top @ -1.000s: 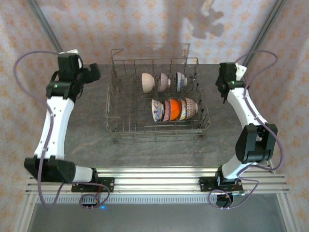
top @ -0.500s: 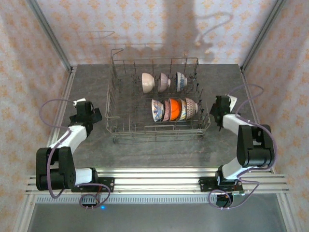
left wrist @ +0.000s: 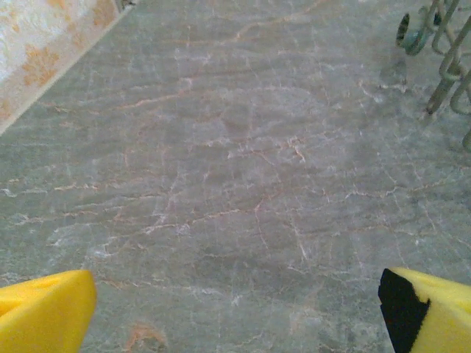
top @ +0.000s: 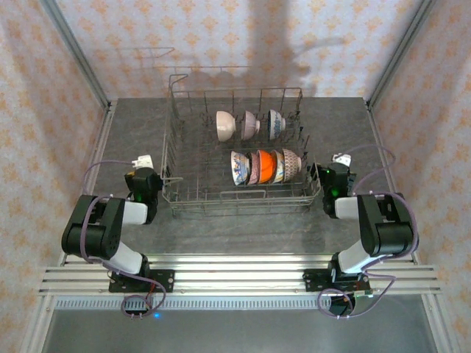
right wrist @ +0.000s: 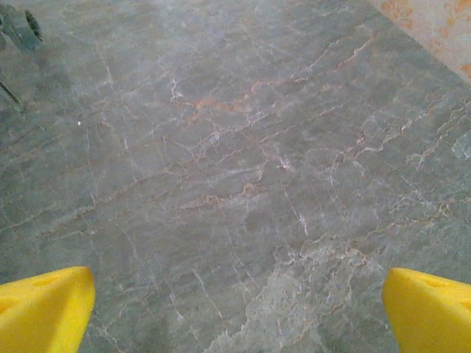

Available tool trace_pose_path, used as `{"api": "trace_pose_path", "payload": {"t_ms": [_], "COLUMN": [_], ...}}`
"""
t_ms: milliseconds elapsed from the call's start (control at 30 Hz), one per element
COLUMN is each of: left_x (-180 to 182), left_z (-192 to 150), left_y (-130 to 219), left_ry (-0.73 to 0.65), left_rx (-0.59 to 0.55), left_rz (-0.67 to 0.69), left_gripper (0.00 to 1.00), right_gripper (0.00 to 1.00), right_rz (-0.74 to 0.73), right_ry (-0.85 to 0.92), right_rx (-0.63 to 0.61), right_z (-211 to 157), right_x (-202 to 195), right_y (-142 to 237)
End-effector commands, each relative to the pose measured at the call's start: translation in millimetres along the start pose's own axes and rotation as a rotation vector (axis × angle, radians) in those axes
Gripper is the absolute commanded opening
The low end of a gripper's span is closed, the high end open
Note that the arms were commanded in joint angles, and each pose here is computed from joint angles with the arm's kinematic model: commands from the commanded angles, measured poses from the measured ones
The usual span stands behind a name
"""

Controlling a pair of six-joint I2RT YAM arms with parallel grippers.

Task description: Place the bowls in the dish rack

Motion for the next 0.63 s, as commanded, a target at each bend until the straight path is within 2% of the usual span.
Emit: {"api": "trace_pose_path", "payload": {"t_ms": [0,200,600], "left_x": [1.8,-0.2,-0.2], "left_z": [22.9,24.2,24.0], "left_y": [4.1,0.4,-0.4], "left_ry": [0.020,0.007,0.005], "left_rx": [-0.154,-0.117,-0.114], "left_rz": [0.034,0.052,0.057], "left_gripper": [0.99,0.99,0.99], "right_gripper": [1.00,1.00,1.00], "right_rz": [0.027,0.027,0.064], "right_ry": [-0.023,-0.020,-0.016], "right_rx": [-0.088,-0.082,-0.071], "right_z": [17.0,17.0,16.9], "right_x": [4.5,4.9,6.2], "right_y": [1.3,0.5,-0.1]}}
Point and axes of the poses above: each hand's point on the last joint's axis, 136 mm out from that joint toward the fingers, its own y axis back along the fingers, its own x axis along the line the jaws close on, z = x × y, the point moved 8 cm from there along y, back along the fingers, and after that the axes turned 3 degrees about -y, right-handed, at the moved point
